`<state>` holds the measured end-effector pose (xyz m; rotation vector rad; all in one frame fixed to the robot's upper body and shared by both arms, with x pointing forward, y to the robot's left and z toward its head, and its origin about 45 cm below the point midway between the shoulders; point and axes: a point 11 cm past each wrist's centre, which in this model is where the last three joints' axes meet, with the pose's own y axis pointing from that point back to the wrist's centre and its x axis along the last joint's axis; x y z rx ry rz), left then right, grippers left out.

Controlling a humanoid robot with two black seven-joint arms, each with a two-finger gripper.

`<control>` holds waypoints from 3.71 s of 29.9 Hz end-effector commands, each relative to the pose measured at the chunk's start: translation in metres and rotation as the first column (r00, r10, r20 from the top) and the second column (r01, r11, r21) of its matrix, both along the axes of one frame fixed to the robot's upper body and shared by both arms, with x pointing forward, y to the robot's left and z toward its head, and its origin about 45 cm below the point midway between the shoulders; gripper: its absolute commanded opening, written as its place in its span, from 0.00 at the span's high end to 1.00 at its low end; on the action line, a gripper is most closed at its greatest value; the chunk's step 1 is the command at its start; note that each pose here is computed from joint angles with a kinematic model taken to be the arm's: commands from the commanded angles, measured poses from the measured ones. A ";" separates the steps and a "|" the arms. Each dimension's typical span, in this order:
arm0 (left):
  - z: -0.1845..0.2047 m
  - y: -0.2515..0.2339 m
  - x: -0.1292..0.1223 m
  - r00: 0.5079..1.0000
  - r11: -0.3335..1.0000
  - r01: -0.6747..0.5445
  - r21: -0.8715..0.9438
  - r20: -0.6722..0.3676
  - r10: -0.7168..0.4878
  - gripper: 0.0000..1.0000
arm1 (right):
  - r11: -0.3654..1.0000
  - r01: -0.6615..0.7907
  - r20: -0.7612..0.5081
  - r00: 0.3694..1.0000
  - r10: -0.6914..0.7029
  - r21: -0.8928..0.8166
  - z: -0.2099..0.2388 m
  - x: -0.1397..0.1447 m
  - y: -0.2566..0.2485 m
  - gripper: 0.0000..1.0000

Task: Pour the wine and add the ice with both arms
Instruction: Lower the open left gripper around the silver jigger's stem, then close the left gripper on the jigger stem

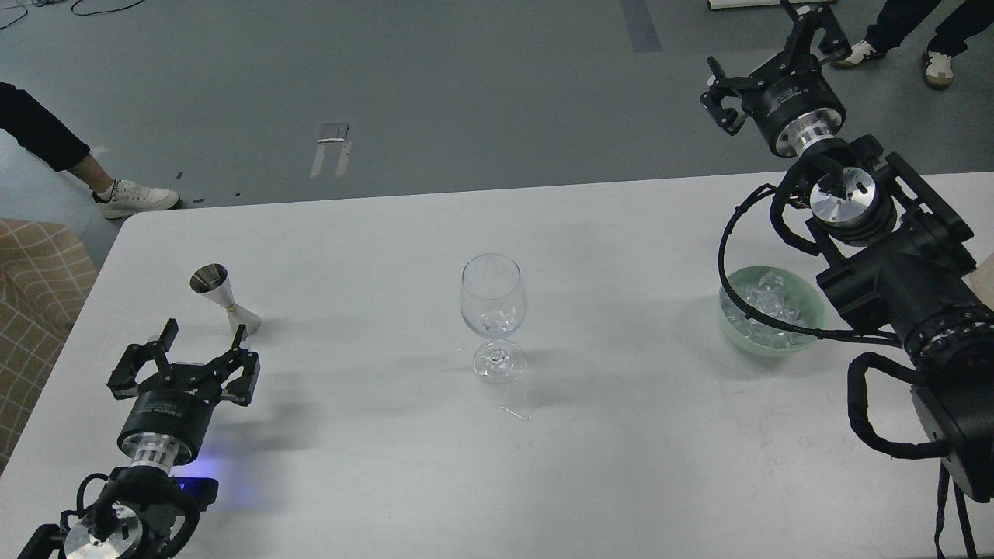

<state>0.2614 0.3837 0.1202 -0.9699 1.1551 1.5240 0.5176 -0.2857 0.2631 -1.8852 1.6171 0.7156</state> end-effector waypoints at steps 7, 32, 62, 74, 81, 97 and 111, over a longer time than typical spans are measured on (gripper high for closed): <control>0.004 -0.003 0.022 0.995 1.000 -0.008 -0.003 -0.101 0.007 0.18 | 1.000 0.002 -0.005 1.000 -0.002 0.000 -0.003 -0.001 -0.001 0.00; 0.014 0.002 0.049 0.978 0.998 -0.060 -0.017 -0.202 0.056 0.17 | 1.000 0.013 -0.016 1.000 -0.013 0.000 -0.005 -0.002 -0.003 0.00; -0.003 0.004 0.066 0.983 0.997 -0.070 -0.043 -0.174 0.061 0.30 | 1.000 0.026 -0.019 0.999 -0.026 -0.005 -0.005 -0.002 -0.009 0.00; -0.009 0.005 0.076 0.982 0.996 -0.078 -0.043 -0.176 0.069 0.30 | 1.000 0.027 -0.023 0.999 -0.027 -0.007 -0.006 -0.002 -0.009 0.00; -0.010 0.007 0.083 0.983 0.996 -0.080 -0.039 -0.171 0.072 0.31 | 1.000 0.028 -0.021 0.999 -0.028 -0.009 -0.005 -0.002 -0.009 0.00; -0.013 0.010 0.092 0.982 0.996 -0.081 -0.043 -0.172 0.072 0.43 | 1.000 0.026 -0.021 0.999 -0.026 -0.011 -0.004 -0.001 -0.008 0.00; -0.016 0.014 0.095 0.982 0.995 -0.091 -0.042 -0.168 0.083 0.54 | 1.000 0.023 -0.019 1.000 -0.024 -0.016 -0.003 -0.001 -0.008 0.00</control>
